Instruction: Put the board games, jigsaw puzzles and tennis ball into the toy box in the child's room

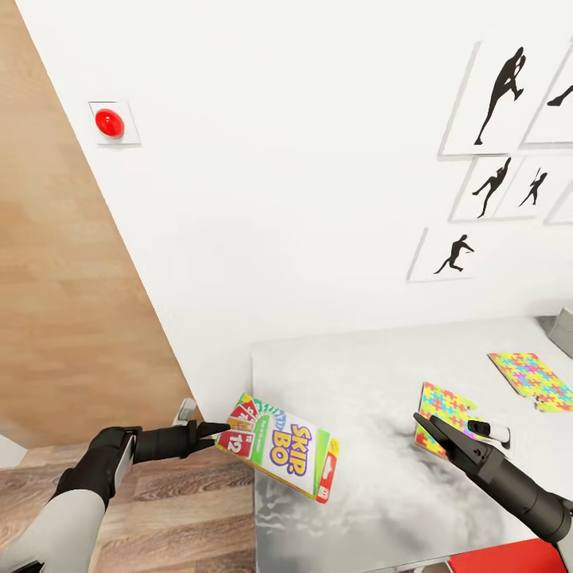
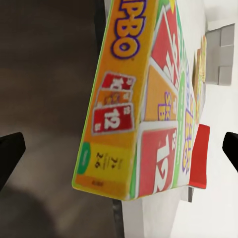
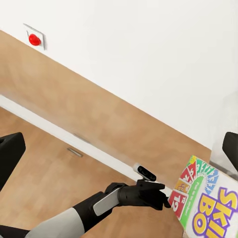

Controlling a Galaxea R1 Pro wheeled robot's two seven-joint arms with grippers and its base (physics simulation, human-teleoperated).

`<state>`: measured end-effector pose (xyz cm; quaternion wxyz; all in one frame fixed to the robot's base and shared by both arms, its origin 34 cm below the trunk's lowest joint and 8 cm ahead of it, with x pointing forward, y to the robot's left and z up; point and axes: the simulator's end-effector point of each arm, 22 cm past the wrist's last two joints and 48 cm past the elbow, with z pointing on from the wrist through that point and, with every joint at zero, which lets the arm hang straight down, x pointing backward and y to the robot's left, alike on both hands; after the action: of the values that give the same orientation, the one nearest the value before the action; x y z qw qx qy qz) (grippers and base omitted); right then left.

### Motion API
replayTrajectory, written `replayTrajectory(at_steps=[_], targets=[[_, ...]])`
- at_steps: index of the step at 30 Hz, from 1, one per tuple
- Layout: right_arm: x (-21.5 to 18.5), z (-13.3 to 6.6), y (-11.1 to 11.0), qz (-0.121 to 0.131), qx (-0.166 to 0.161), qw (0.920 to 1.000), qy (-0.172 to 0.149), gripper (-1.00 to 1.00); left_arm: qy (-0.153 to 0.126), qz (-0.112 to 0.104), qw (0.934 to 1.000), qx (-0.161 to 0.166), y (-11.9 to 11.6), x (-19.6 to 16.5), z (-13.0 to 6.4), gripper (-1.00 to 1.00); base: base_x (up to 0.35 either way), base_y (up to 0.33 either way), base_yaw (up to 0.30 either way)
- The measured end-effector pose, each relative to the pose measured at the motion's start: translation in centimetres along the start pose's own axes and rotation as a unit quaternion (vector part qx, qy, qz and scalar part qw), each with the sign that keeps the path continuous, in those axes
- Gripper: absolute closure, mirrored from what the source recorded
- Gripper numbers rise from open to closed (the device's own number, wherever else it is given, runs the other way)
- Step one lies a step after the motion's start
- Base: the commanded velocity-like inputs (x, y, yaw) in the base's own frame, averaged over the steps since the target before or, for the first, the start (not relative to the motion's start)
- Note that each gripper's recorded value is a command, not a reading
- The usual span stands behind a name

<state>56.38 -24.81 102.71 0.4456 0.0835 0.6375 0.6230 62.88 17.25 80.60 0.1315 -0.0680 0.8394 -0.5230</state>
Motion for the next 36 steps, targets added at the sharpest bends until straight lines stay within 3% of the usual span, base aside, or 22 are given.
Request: replayTrajectory(at_steps=[36], targets=[[0.12,-0.02,-0.39,0.000,-0.001,1.0000,-0.001,-1.00,0.001,-0.001,1.0000,0.000,0.40,0.01,0.29,-1.00,-0.005,-0.003,0.000]])
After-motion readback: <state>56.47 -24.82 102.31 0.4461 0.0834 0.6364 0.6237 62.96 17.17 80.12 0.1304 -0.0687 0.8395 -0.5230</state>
